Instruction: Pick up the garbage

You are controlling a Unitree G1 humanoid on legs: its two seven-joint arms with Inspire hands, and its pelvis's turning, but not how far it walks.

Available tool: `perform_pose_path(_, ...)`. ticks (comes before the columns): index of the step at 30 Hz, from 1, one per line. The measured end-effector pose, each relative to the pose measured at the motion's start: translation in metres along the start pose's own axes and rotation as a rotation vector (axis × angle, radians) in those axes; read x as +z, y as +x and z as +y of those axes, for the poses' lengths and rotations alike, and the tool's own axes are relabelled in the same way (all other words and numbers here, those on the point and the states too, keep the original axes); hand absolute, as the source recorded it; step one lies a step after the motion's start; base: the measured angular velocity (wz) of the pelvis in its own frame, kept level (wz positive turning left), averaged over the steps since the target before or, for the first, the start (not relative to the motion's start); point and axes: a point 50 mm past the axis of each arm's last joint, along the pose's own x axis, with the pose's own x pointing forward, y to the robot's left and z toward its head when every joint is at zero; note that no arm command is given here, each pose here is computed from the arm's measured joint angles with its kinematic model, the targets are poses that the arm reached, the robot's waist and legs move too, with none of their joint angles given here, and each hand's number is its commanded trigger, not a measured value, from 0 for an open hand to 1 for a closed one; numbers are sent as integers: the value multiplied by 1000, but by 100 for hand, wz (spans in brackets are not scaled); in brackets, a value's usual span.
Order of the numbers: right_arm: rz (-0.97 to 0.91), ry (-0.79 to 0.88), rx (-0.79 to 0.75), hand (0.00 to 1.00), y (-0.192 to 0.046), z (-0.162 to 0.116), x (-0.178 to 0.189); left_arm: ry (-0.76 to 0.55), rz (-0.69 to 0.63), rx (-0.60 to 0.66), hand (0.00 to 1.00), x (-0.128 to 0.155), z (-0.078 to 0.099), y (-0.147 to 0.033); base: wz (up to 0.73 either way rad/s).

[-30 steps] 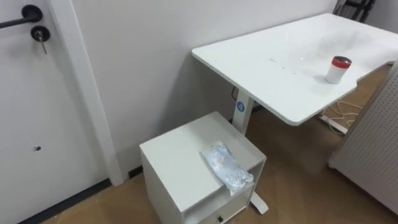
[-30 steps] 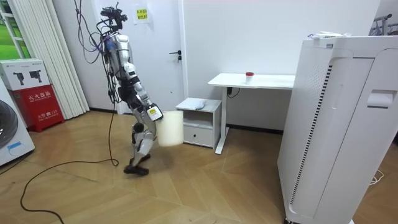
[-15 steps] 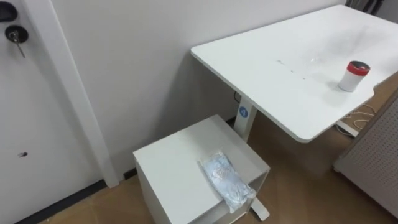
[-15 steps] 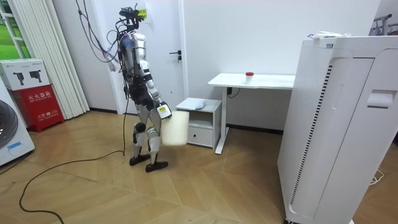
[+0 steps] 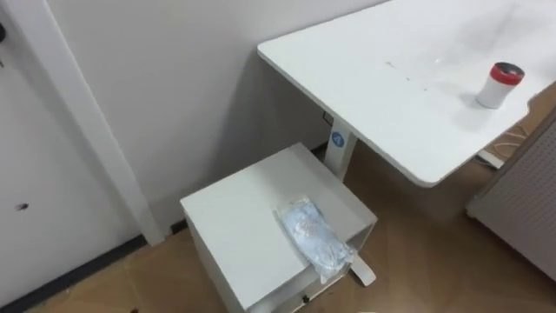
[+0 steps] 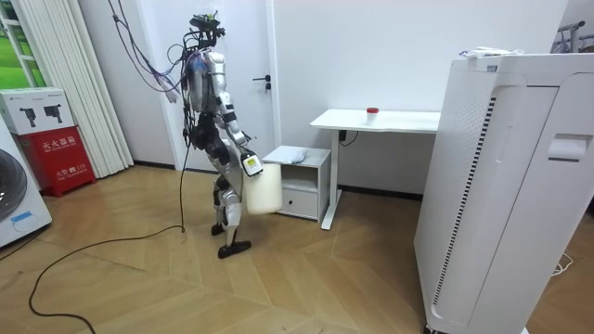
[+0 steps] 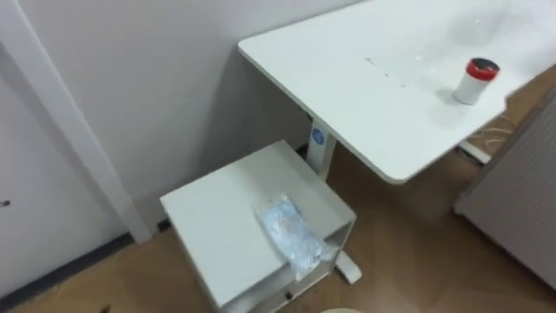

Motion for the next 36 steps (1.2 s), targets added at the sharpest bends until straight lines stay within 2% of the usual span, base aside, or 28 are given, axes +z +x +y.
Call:
perform_pose_path(3,-20,-17,13,100,2,3,9,-30,-77,49,0,19,6,7,-25)
perform_pose_path(9,-66,-28,13,100,2,3,21,-106,-113,133,0,38,19,20,-22)
perform_pose_path(19,-128,-4,-16,100,2,-5,34,-65,-174,204,0,54,34,30,-9)
perform_pose_path(26,-164,-4,-40,100,3,-3,47,-80,-266,274,0,84,45,37,-4)
perform_pose_path(33,-190,37,-66,100,2,-8,53,-45,-384,309,0,119,49,39,-10)
perform_pose_path(36,-195,35,-75,100,2,-9,56,-26,-393,313,0,127,52,42,-29)
